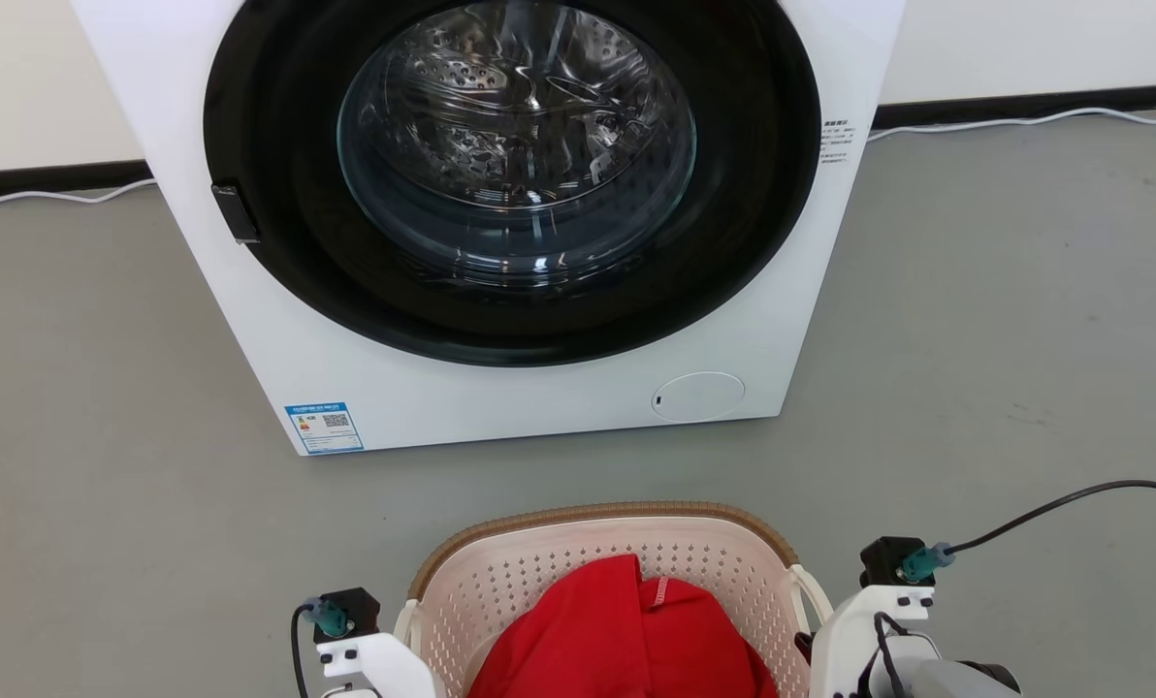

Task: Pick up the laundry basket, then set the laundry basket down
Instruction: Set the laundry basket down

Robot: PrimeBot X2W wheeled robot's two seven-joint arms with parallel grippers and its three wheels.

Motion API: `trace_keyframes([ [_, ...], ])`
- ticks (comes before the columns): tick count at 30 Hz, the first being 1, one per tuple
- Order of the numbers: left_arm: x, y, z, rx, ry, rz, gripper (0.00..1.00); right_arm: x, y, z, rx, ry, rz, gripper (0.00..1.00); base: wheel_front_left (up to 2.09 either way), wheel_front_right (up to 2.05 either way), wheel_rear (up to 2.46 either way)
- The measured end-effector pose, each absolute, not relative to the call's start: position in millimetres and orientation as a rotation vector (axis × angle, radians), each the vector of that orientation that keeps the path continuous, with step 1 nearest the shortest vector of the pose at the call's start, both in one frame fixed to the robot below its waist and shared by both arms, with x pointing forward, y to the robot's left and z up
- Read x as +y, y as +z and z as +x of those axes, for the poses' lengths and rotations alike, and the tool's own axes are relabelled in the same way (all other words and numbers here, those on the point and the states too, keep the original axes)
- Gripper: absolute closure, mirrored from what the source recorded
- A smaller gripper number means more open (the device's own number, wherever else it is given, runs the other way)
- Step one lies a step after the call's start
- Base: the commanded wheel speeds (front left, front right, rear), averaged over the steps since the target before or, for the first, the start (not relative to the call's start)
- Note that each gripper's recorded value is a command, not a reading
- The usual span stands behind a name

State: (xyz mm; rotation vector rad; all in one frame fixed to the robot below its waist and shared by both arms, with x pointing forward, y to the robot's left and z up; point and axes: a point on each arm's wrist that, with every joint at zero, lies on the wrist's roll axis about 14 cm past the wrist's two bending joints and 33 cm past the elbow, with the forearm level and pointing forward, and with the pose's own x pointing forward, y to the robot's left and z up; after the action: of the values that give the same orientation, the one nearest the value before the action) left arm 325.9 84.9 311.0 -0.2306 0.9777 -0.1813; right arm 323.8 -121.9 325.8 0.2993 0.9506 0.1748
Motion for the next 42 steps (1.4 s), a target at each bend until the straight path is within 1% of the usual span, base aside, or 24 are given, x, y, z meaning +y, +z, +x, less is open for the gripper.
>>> trace_keyframes([
  [15,84.6,302.2,323.7,0.997,-0.181,-0.233,1.0,-121.7,318.6,324.0,0.972,0.173,0.3,1.0,0.0,0.0,0.0],
  [23,84.9,299.8,338.8,0.98,-0.175,-0.238,1.0,-121.4,318.9,339.9,0.95,0.177,0.3,1.0,0.0,0.0,0.0],
  [33,84.2,293.8,351.4,0.979,-0.18,-0.237,1.0,-122.0,311.9,348.2,0.956,0.17,0.307,1.0,0.0,0.0,0.0],
  [42,83.9,290.1,379.0,0.945,-0.19,-0.227,1.0,-122.2,310.6,374.5,0.908,0.166,0.311,1.0,0.0,0.0,0.0],
])
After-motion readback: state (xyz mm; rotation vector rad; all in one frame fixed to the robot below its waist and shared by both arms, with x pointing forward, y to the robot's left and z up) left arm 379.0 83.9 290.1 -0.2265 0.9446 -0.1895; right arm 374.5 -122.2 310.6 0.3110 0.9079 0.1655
